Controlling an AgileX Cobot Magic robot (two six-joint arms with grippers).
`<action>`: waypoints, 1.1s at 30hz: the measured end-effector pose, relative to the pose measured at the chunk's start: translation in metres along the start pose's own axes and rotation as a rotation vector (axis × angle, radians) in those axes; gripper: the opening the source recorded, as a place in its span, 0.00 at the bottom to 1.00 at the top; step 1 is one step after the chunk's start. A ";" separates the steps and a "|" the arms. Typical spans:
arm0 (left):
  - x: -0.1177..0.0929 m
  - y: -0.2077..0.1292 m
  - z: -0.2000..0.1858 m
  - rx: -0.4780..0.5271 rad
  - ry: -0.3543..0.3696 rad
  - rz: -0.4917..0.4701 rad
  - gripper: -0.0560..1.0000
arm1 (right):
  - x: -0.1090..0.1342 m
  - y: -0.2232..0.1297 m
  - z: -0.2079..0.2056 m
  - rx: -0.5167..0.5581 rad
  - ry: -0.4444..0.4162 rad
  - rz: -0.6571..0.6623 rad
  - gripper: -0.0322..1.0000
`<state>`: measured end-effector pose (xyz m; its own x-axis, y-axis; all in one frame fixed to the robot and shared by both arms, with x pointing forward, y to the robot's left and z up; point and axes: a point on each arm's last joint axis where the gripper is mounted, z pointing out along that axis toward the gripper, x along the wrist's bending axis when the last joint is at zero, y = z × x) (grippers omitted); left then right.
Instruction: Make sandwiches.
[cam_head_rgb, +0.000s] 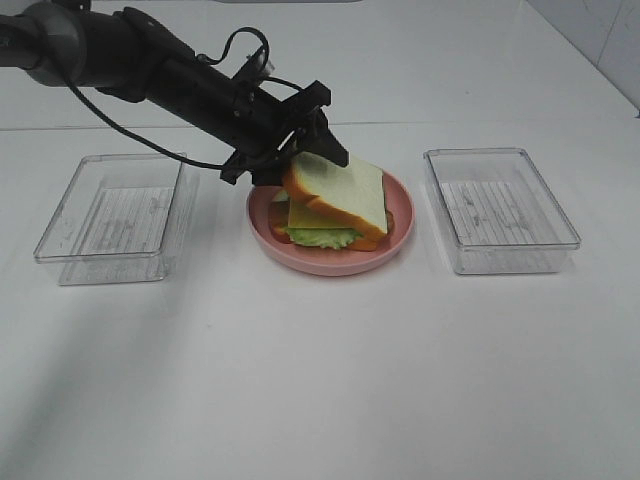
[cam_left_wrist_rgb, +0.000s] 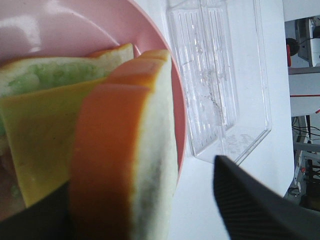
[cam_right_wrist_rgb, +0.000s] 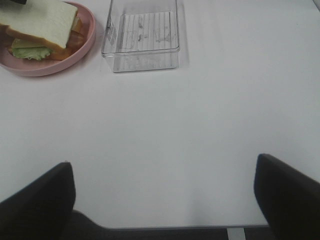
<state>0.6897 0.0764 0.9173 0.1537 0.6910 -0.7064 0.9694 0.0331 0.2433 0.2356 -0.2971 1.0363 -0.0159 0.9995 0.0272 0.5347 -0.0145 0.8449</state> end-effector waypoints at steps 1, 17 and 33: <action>-0.002 0.002 -0.002 0.003 0.011 0.003 0.77 | 0.000 0.000 0.000 0.000 0.000 0.000 0.94; -0.035 0.047 -0.081 0.009 0.539 0.214 0.92 | 0.000 0.000 0.000 0.000 0.000 0.000 0.94; 0.041 0.093 -0.214 -0.217 0.800 0.120 0.92 | 0.000 0.000 0.000 0.000 0.000 0.000 0.94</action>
<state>0.7450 0.2626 1.0527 -0.0082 1.0000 -0.0021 0.8842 0.0082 0.4671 0.2356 -0.2971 1.0363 -0.0159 0.9995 0.0272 0.5347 -0.0145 0.8449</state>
